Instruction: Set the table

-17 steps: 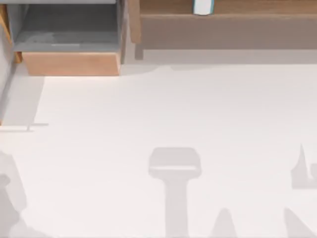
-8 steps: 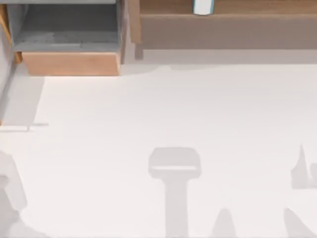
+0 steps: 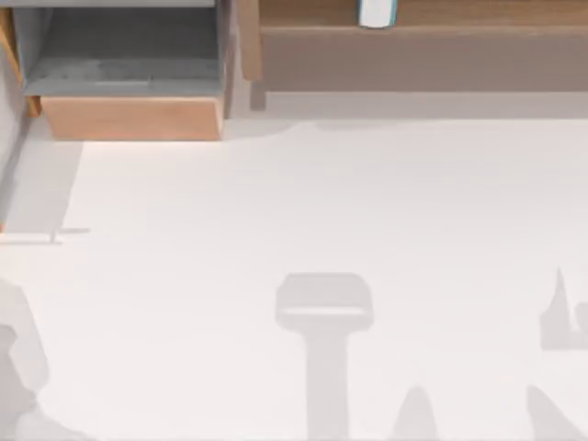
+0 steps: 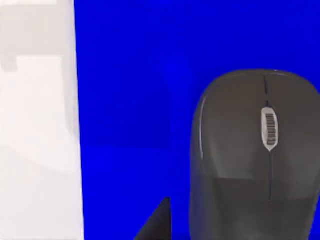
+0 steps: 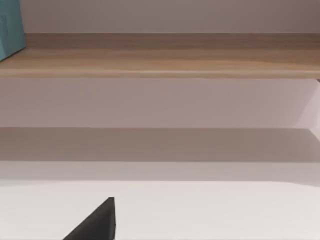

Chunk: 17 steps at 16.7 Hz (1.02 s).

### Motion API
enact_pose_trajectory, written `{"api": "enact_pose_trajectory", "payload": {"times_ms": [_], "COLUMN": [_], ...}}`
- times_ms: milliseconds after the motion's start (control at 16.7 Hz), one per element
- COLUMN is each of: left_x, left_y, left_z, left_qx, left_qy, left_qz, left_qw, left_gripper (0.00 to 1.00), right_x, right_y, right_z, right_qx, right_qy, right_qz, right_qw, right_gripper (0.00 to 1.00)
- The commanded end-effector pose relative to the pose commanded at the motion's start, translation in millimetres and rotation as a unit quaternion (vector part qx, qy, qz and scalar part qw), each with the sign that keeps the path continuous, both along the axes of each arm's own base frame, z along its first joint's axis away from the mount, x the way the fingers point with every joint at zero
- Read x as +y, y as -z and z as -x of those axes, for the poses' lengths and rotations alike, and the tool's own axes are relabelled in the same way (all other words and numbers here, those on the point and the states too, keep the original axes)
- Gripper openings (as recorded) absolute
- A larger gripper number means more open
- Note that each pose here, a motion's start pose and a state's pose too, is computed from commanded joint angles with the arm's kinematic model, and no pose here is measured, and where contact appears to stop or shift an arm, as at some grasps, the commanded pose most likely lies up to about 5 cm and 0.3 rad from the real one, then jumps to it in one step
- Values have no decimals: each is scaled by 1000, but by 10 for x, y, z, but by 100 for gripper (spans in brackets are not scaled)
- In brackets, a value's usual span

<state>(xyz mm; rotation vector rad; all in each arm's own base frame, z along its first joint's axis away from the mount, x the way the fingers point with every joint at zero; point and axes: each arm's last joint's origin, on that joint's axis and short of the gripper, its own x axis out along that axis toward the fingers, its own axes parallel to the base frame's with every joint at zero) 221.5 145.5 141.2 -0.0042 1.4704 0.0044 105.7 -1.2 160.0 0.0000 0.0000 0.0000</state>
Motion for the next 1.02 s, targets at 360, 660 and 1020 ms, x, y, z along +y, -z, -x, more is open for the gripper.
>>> {"api": "enact_pose_trajectory", "payload": {"times_ms": [360, 660, 1020], "left_x": [0, 0, 136], "left_y": [0, -2, 21], "left_z": [0, -1, -98], "left_qx": [0, 0, -90], "left_qy": [0, 0, 32], "left_qz": [0, 0, -34], "left_qw": [1000, 1000, 995], "left_gripper": [100, 100, 100], "right_x": [0, 0, 0], "right_y": [0, 0, 0], "right_z": [0, 0, 0], "right_qx": [0, 0, 0], "right_qy": [0, 0, 0], "right_qz": [0, 0, 0], "right_qw": [1000, 1000, 1000], "right_gripper": [100, 100, 100]}}
